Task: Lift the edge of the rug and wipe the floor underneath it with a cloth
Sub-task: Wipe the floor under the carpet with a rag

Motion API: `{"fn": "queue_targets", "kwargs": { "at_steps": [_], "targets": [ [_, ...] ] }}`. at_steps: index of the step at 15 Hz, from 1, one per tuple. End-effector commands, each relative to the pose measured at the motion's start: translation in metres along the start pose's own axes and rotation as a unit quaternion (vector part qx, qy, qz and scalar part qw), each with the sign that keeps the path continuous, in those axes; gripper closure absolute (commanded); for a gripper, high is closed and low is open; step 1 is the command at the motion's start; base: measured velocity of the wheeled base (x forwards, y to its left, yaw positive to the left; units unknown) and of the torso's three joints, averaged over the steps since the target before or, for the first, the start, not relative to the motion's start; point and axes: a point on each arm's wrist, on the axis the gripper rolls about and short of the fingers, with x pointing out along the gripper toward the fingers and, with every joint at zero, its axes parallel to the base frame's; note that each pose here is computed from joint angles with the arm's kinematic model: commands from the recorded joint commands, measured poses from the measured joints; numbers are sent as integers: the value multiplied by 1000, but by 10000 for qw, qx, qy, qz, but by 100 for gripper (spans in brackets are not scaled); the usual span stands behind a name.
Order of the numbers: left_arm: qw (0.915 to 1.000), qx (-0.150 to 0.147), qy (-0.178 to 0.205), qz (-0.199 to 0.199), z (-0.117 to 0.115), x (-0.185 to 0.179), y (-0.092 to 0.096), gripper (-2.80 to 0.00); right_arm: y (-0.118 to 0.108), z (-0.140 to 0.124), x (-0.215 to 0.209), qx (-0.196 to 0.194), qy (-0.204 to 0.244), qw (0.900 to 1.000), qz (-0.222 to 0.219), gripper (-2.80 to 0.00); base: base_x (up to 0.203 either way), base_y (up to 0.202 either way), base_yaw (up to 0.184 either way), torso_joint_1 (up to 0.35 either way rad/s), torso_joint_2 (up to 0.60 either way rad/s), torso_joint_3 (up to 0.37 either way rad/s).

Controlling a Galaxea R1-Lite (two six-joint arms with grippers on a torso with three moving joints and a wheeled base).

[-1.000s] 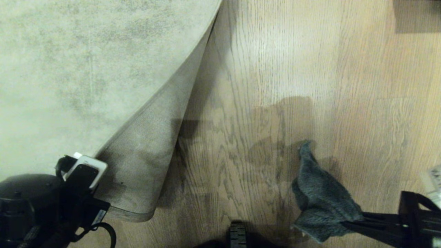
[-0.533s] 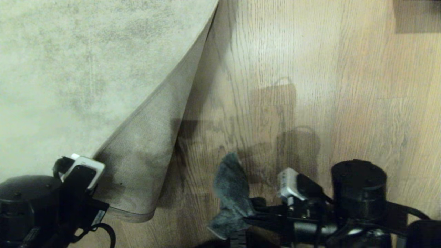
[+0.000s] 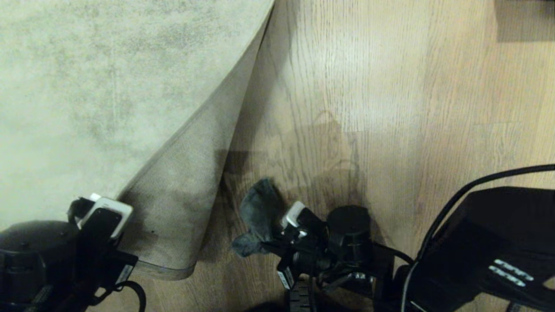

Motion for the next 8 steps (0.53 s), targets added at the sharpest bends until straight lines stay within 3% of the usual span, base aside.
{"fn": "queue_targets", "kwargs": {
  "at_steps": [1, 4, 8],
  "targets": [
    [10000, 21, 54, 10, 0, 1, -1, 0, -3, -23, 15, 41, 217, 9997, -66, 0, 0, 0, 0, 0, 0, 0],
    [10000, 27, 65, 7, -1, 1, -1, 0, -23, -36, 23, 74, 169, 9986, -501, 0, 0, 0, 0, 0, 0, 0],
    [9999, 54, 89, -8, -3, 1, -2, 0, -72, -18, 38, -423, -610, 9846, -1581, 0, 0, 0, 0, 0, 0, 0]
  ]
}}
